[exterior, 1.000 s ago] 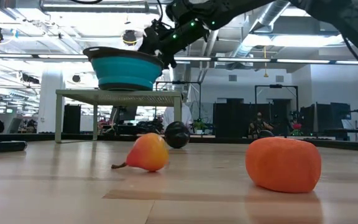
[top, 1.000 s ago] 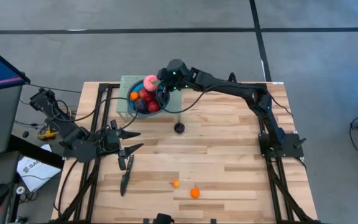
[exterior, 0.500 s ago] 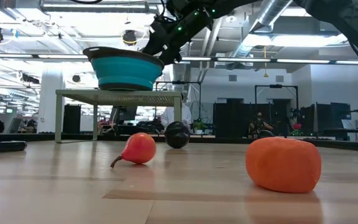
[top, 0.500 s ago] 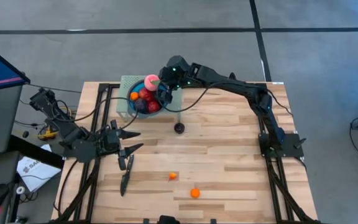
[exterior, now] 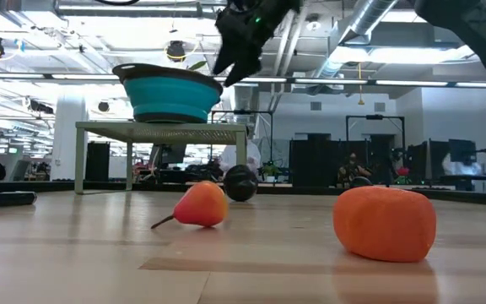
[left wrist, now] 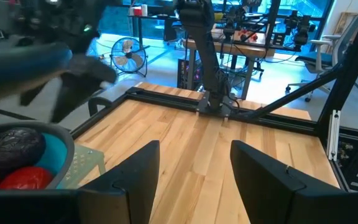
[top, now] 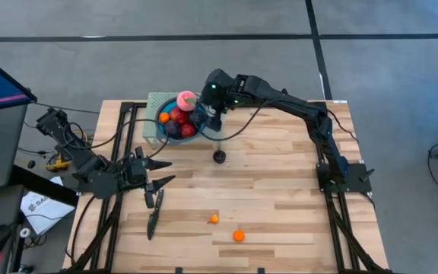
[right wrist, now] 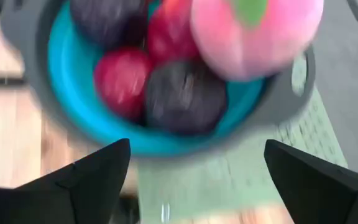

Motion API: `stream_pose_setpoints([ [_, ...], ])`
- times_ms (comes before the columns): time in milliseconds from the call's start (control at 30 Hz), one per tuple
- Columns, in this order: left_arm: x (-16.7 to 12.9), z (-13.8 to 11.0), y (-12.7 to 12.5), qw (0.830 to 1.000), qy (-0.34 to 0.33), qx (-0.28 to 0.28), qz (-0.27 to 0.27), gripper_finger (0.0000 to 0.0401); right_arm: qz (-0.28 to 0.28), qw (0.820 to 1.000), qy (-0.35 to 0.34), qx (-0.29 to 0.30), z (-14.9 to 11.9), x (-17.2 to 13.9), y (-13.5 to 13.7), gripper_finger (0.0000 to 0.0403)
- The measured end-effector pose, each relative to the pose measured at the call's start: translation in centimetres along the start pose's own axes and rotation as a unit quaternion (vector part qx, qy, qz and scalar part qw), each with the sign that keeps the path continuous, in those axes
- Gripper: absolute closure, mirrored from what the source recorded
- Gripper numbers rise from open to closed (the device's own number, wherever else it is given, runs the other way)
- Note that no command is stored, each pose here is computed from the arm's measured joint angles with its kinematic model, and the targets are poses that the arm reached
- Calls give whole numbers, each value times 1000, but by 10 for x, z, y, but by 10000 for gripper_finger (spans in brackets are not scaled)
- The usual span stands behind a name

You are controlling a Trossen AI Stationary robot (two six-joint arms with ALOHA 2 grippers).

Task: Pick & Place Fruit
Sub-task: Put the orange into the blue strainer bowl on the shelf

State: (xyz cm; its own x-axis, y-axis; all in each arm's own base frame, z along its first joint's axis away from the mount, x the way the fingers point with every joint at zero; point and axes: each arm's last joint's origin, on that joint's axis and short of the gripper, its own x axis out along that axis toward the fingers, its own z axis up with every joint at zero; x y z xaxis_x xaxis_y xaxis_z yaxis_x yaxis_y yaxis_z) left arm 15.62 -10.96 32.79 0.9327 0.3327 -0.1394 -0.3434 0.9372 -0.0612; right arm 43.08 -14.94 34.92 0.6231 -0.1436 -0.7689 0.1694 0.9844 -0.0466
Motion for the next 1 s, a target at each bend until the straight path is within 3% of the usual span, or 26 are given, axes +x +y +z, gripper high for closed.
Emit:
stream_pose_setpoints([
  [100, -1, 0, -1, 1000, 2, 7, -6, 211, -12, 999, 39, -34, -5, -25, 18, 49],
  [233, -1, -5, -9, 997, 19, 47, -60, 211, 4, 993, 85, -81, -17, -70, 57, 70],
  [500, 16, -40, -44, 979, 90, 131, -130, 211, 79, 982, 70, -155, -64, -125, 149, 95],
  [733, 39, -96, -77, 954, 198, 152, -167, 211, 154, 981, 6, -116, -133, -119, 219, 97],
  [1000, 87, -152, -100, 942, 250, 116, -190, 211, 252, 963, -36, -92, -220, -65, 289, 97],
])
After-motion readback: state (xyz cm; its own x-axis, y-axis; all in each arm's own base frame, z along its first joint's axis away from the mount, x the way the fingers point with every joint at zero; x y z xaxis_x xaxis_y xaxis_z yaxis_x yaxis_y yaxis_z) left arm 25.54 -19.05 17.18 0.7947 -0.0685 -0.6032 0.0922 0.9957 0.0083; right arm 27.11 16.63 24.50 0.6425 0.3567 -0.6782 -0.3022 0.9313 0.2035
